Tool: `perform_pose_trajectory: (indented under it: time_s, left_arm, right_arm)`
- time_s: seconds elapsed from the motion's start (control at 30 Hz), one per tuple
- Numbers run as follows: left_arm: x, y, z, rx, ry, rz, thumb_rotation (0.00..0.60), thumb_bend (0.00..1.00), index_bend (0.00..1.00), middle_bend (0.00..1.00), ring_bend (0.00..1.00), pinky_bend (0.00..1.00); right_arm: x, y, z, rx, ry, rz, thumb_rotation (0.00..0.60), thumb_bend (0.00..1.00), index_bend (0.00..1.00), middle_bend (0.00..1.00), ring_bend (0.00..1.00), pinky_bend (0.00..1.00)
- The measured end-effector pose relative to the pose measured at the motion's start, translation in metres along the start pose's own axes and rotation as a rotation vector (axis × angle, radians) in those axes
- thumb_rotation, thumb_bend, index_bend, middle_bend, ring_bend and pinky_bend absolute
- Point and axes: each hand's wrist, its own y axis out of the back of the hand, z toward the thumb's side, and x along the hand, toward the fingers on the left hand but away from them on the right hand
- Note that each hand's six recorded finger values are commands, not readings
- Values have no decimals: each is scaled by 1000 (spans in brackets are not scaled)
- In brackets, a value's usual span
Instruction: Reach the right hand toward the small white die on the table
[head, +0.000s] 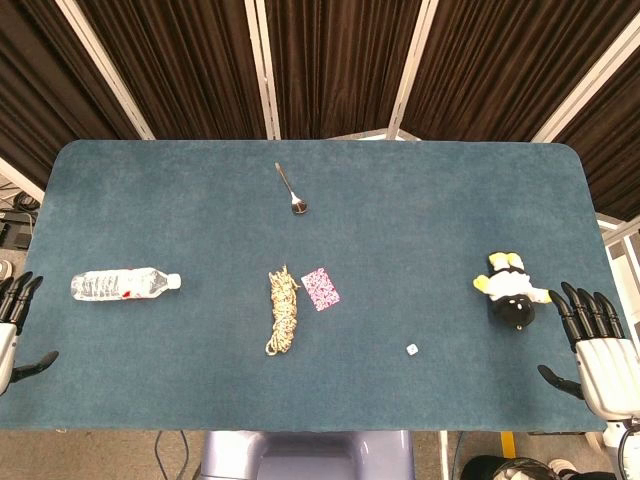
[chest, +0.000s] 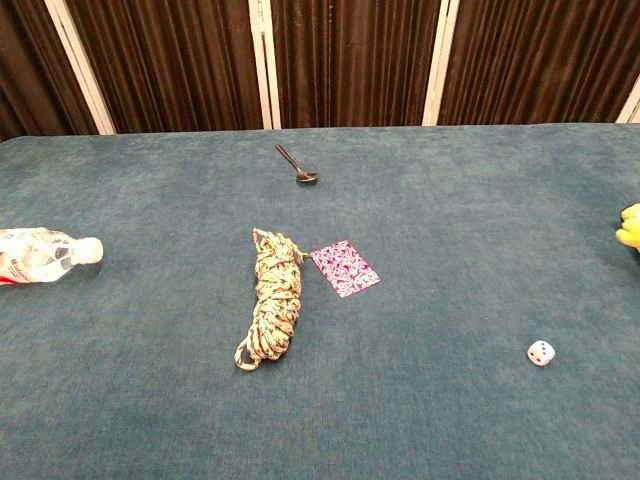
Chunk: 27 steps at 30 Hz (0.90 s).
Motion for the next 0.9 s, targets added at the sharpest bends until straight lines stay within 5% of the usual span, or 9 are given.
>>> perform_pose_trajectory:
  time_s: [0.23, 0.3, 0.4, 0.43, 0.5, 0.57, 0.9]
  left_arm:
    - [1, 0, -2, -1, 6, -4, 600, 0, 0, 0, 0, 0]
    - [1, 0, -1, -5, 3, -4, 600, 0, 0, 0, 0, 0]
    - [1, 2, 0, -9, 1, -1, 600, 0, 0, 0, 0, 0]
    - [1, 3, 0, -10, 1, 1, 600, 0, 0, 0, 0, 0]
    - [1, 6, -1, -8, 4, 6, 600, 0, 0, 0, 0, 0]
    - [2, 7, -1, -7, 10, 9, 600, 0, 0, 0, 0, 0]
    - [10, -6, -6, 16, 45, -37, 600, 0, 0, 0, 0, 0]
  right_arm:
    - [-1, -5, 2, -4, 12, 13, 600, 0, 0, 5, 0, 0]
    - [0, -8, 3, -8, 17, 25, 600, 32, 0, 134, 54, 12]
    - [0, -16, 7, -9, 35, 63, 600, 259, 0, 512, 457, 365]
    - [-1, -20, 9, -5, 47, 77, 600, 382, 0, 610, 594, 578]
    - [-3, -29, 15, 12, 88, 103, 600, 583, 0, 703, 703, 834]
    - [-4, -38, 21, 25, 127, 133, 600, 700, 0, 735, 741, 947]
    - [-6, -108, 64, 109, 355, 432, 600, 805, 0, 744, 771, 1000]
